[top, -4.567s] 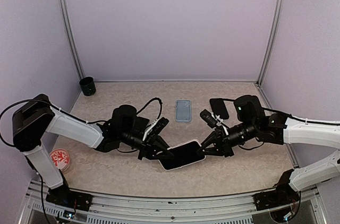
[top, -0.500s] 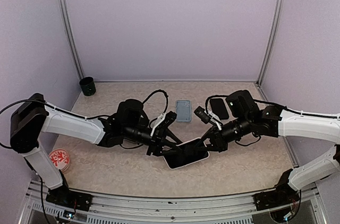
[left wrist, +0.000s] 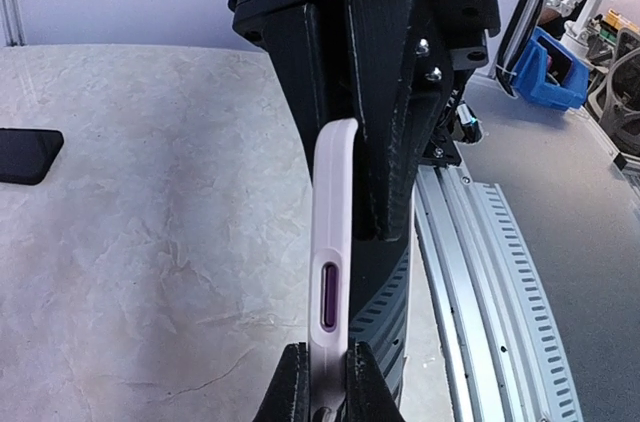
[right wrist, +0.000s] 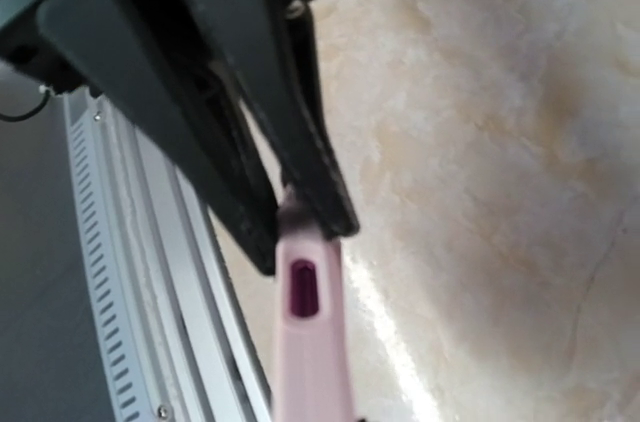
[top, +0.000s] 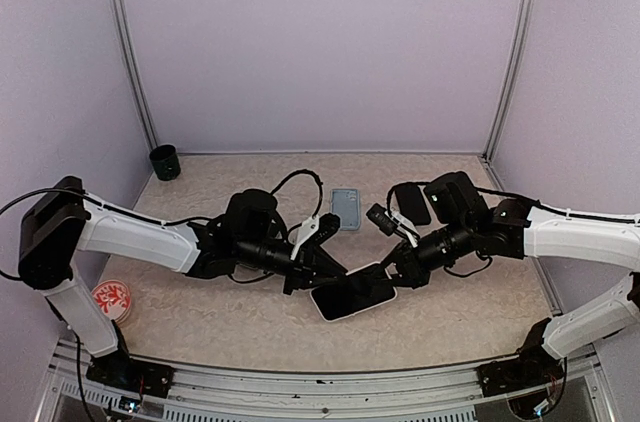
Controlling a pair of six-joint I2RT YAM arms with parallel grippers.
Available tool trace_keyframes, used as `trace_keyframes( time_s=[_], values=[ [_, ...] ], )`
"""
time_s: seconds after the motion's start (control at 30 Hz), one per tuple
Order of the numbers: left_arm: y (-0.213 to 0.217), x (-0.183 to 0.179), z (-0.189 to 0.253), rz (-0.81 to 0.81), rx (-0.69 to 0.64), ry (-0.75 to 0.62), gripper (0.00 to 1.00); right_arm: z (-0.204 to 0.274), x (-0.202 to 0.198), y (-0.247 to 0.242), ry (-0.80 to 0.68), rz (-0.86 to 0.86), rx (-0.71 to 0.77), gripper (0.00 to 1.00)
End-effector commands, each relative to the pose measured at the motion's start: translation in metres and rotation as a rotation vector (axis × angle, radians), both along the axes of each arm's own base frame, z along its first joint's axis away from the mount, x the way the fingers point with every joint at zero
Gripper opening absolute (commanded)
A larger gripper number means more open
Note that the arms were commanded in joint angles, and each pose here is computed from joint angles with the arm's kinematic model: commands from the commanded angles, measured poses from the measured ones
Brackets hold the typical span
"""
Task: Put the phone into the phone case
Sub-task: Place the phone with the phone case at the center of the board.
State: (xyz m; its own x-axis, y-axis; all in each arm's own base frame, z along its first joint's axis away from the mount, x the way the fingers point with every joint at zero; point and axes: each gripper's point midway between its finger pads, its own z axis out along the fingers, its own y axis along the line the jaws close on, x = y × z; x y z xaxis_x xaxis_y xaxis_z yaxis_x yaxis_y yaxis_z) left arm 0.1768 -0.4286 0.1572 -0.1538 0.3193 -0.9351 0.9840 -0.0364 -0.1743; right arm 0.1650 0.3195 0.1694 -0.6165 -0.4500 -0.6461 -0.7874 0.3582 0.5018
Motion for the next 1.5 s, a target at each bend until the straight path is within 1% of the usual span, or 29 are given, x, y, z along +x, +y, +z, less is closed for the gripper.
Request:
trace_keyframes(
  time_s=[0.0, 0.07, 0.2, 0.23, 0.27, 0.3, 0.33, 0.37, 0.4, 0.53, 0.6, 0.83, 0.97, 1.1, 1.23, 1.47],
  values=[
    [-0.003, 0.012, -0.004, 0.116, 0.053, -0.023, 0.0, 0.032, 0.034, -0.001, -0.049, -0.182, 0.041, 0.0],
    [-0.003, 0.014, -0.001, 0.151, 0.048, -0.029, 0.0, 0.033, 0.038, 0.0, -0.041, -0.206, 0.046, 0.0],
    [-0.002, 0.016, 0.01, 0.192, 0.023, -0.044, 0.15, 0.033, 0.041, 0.003, -0.02, -0.226, 0.058, 0.0],
    [-0.001, 0.017, 0.012, 0.2, 0.016, -0.045, 0.21, 0.033, 0.041, 0.004, -0.016, -0.221, 0.063, 0.0],
    [0.0, 0.018, 0.015, 0.215, 0.008, -0.051, 0.33, 0.033, 0.041, 0.004, -0.014, -0.219, 0.064, 0.0],
    [0.003, 0.022, 0.018, 0.241, 0.0, -0.058, 0.48, 0.033, 0.041, 0.004, -0.015, -0.222, 0.062, 0.0],
    [0.006, 0.027, 0.02, 0.276, -0.005, -0.072, 0.74, 0.033, 0.042, 0.003, -0.018, -0.23, 0.059, 0.0],
    [0.011, 0.033, 0.026, 0.325, -0.024, -0.069, 0.95, 0.033, 0.043, 0.001, -0.021, -0.241, 0.056, 0.0],
    [0.017, 0.039, 0.029, 0.359, -0.038, -0.064, 0.98, 0.034, 0.045, -0.002, -0.025, -0.258, 0.055, 0.0],
    [0.042, 0.057, 0.051, 0.463, -0.144, -0.019, 0.99, 0.036, 0.054, -0.017, -0.028, -0.328, 0.073, 0.0],
    [0.051, 0.063, 0.056, 0.509, -0.173, -0.007, 0.99, 0.042, 0.058, -0.023, -0.036, -0.364, 0.099, 0.0],
    [0.076, 0.096, 0.053, 0.735, -0.159, 0.011, 0.99, 0.044, 0.076, -0.045, -0.013, -0.535, 0.145, 0.0],
    [0.088, 0.101, 0.048, 0.77, -0.185, 0.072, 0.99, 0.043, 0.086, -0.056, 0.01, -0.645, 0.193, 0.0],
    [0.095, 0.1, 0.046, 0.776, -0.196, 0.091, 0.99, 0.048, 0.095, -0.068, 0.016, -0.754, 0.269, 0.0],
    [0.095, 0.097, 0.045, 0.768, -0.194, 0.099, 0.99, 0.037, 0.107, -0.088, 0.037, -0.918, 0.269, 0.0],
    [0.096, 0.095, 0.042, 0.766, -0.196, 0.116, 0.99, 0.029, 0.124, -0.1, 0.005, -1.037, 0.277, 0.0]
  ],
)
